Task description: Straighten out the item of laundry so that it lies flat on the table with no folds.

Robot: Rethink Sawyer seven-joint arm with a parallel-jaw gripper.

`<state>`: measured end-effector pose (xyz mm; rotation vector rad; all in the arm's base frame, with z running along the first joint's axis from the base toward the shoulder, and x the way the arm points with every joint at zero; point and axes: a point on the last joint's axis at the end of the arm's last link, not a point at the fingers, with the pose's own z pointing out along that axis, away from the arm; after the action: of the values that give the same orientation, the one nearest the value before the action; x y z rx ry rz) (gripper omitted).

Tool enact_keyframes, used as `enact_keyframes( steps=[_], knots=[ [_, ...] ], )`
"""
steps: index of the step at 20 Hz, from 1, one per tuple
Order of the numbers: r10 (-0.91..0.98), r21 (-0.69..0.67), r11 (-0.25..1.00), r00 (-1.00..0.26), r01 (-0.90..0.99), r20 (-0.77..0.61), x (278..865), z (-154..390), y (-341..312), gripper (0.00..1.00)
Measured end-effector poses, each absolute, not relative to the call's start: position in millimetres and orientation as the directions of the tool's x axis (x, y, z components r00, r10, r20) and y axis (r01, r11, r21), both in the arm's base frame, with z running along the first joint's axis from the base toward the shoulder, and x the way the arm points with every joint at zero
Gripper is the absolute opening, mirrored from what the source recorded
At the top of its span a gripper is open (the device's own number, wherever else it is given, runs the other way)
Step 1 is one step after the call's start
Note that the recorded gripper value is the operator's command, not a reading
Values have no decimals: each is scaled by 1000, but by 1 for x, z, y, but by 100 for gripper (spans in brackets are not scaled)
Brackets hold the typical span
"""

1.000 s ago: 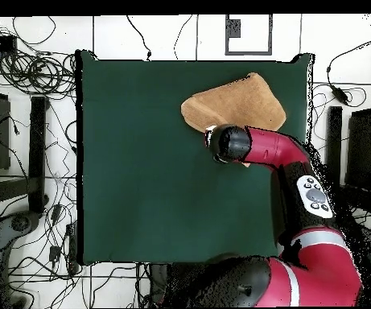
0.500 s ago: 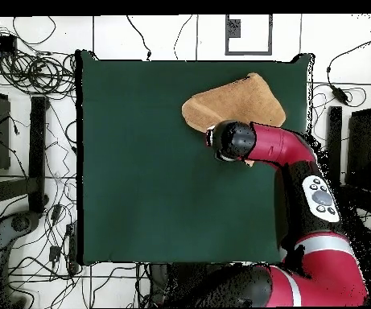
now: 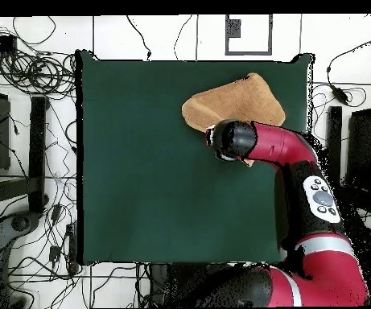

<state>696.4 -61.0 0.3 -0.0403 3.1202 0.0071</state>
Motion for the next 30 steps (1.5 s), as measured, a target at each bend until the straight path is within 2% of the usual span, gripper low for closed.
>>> enact_keyframes(
  steps=[15,30],
  knots=[
    [-42,4,999,-999,-42,14,691,33,-40,0],
    [-15,14,1000,-989,-13,145,682,81,-29,0]
  ],
)
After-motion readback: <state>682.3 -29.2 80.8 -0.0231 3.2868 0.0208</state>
